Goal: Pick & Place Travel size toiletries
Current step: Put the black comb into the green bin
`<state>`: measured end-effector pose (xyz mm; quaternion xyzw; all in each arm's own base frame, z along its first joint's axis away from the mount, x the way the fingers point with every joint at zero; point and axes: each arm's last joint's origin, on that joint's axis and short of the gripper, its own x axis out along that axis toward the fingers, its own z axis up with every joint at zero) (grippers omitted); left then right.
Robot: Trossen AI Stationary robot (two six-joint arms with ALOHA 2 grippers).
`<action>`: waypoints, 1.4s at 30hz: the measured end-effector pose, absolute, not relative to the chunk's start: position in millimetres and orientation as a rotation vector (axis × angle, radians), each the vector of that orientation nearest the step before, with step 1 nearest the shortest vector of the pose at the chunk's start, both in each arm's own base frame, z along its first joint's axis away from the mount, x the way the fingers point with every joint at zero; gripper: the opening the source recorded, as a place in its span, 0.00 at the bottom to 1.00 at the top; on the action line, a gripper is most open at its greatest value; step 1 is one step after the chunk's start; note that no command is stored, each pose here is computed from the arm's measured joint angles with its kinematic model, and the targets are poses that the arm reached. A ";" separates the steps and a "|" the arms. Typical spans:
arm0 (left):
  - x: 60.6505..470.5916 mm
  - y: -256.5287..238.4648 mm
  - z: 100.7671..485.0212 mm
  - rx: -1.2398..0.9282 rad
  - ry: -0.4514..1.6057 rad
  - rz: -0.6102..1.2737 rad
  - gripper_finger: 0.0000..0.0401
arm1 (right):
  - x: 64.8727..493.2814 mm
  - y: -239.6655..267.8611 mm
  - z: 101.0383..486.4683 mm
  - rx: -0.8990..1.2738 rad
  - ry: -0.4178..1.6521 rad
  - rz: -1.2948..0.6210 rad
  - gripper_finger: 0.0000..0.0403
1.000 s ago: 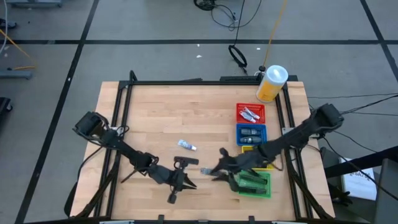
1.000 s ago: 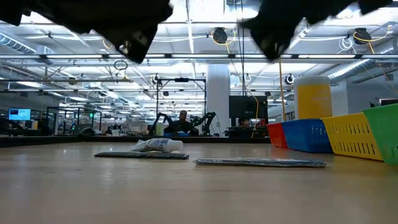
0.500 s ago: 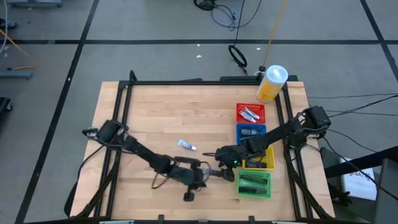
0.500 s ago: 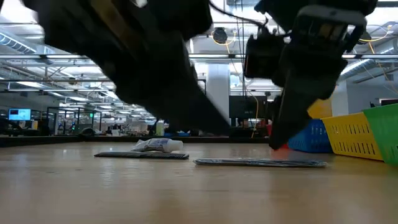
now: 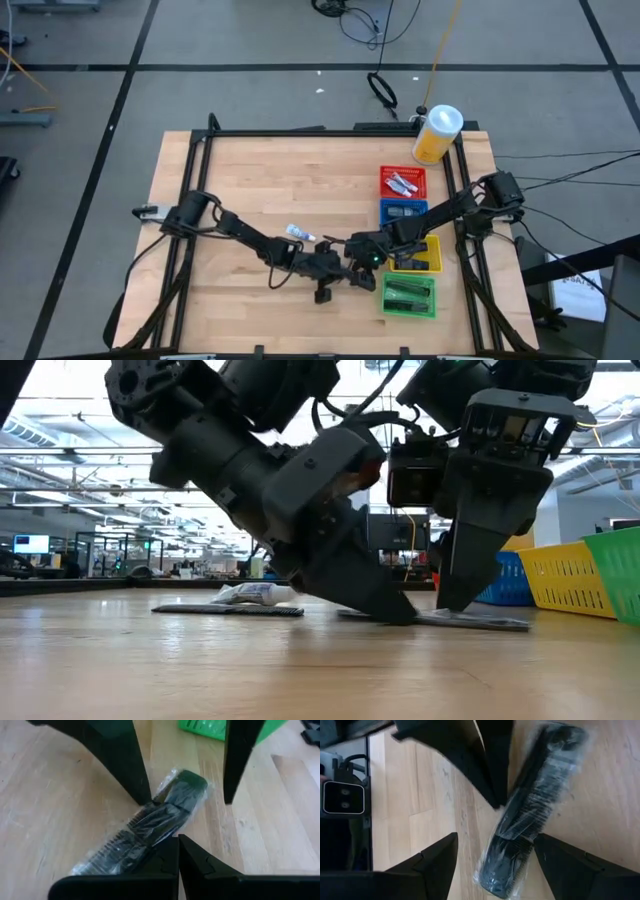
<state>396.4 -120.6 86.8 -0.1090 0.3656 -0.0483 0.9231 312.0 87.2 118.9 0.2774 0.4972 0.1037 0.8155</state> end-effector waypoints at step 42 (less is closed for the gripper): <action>395.1 -126.2 69.4 -0.175 0.739 -0.035 0.02 | 310.0 61.3 133.4 0.602 1.022 0.074 0.54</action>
